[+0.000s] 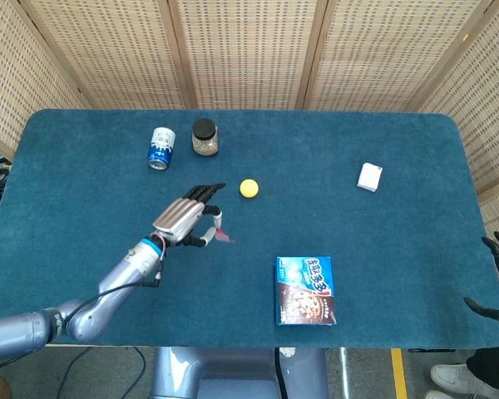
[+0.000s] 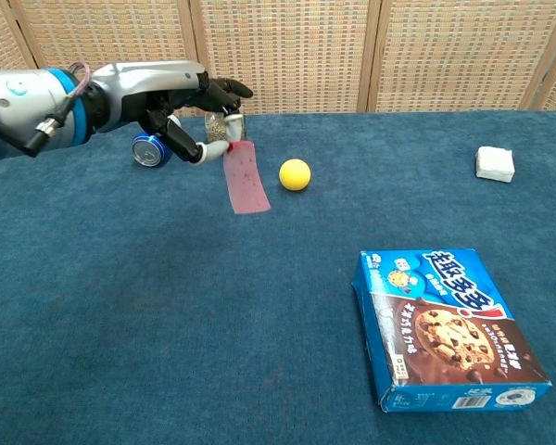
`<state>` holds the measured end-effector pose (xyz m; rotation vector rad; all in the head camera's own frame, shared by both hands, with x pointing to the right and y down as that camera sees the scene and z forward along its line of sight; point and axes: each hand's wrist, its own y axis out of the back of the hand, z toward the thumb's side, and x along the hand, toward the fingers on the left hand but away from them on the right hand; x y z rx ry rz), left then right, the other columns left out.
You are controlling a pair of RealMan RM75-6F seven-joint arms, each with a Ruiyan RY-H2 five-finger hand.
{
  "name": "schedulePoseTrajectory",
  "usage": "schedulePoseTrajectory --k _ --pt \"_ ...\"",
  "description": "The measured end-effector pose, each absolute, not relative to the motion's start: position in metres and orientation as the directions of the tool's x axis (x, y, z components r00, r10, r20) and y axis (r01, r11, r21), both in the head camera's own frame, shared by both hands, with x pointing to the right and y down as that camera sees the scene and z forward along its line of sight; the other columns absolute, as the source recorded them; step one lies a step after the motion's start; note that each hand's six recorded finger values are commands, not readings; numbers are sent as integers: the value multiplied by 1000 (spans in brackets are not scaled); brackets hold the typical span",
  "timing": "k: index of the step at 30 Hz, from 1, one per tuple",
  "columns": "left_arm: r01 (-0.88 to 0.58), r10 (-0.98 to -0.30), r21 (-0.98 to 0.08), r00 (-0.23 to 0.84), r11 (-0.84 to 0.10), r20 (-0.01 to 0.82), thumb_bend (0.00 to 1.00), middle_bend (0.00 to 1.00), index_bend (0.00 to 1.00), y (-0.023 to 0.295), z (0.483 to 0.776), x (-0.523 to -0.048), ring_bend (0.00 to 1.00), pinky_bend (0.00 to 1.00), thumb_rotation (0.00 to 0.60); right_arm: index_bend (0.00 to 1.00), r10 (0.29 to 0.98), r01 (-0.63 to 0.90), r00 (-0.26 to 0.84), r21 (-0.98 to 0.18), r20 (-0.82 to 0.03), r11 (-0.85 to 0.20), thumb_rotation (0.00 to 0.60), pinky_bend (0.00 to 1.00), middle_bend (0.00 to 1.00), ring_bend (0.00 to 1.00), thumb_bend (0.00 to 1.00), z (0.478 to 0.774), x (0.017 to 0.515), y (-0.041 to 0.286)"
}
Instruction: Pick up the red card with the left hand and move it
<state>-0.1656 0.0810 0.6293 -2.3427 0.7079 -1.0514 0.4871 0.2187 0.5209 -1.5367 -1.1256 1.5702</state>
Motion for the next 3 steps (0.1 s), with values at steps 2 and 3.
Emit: schedulePoseTrajectory --k 2,3 --pt "-248 -584 -565 595 -787 552 515 0 707 93 621 -169 0 0 600 65 904 110 -90 -906 -419 -409 600 0 0 0 0 520 487 219" --pt "-243 -569 -550 602 -799 561 515 0 707 98 619 -170 0 0 600 65 904 110 -89 -906 -418 -408 600 0 0 0 0 519 487 219"
